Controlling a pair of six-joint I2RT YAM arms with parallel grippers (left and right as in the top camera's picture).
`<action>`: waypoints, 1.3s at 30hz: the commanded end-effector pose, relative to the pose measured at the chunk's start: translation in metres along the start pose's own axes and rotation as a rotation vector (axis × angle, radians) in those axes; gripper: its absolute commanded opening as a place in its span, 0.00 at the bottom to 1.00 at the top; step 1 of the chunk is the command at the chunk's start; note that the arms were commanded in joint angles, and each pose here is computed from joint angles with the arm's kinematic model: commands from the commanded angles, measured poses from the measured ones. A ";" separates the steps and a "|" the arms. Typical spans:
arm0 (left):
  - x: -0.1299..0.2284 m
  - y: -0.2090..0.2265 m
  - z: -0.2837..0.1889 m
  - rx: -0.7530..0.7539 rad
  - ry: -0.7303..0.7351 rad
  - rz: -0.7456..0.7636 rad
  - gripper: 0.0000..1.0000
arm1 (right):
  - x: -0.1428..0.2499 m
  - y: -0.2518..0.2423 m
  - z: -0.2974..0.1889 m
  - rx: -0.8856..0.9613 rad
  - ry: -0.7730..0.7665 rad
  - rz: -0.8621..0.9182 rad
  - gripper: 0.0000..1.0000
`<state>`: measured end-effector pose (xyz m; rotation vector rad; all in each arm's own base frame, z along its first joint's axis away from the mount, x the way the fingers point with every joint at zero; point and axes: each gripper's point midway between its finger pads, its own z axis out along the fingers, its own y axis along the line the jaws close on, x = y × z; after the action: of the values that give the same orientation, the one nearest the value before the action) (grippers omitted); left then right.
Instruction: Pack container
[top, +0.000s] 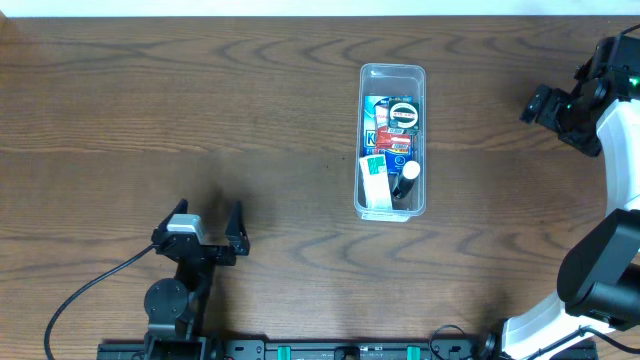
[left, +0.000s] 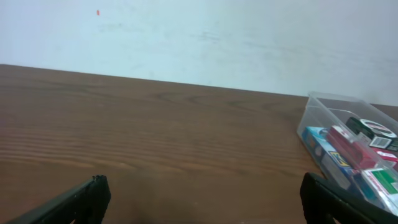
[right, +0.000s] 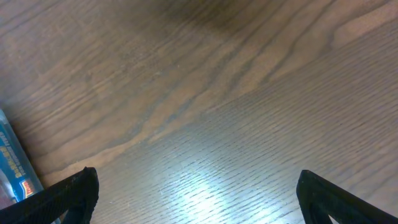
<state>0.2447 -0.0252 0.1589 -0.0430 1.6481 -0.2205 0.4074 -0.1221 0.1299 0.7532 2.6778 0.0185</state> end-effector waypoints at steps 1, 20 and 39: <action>-0.005 -0.002 0.000 0.012 -0.030 0.019 0.98 | 0.000 -0.001 0.001 0.007 0.001 0.005 0.99; -0.044 -0.012 -0.005 0.056 -0.191 0.029 0.98 | 0.000 -0.001 0.001 0.007 0.001 0.005 0.99; 0.020 -0.001 0.000 0.014 0.072 0.013 0.98 | 0.000 -0.001 0.001 0.007 0.000 0.005 0.99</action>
<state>0.2439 -0.0276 0.1539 -0.0333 1.6690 -0.2310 0.4075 -0.1219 0.1299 0.7526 2.6780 0.0191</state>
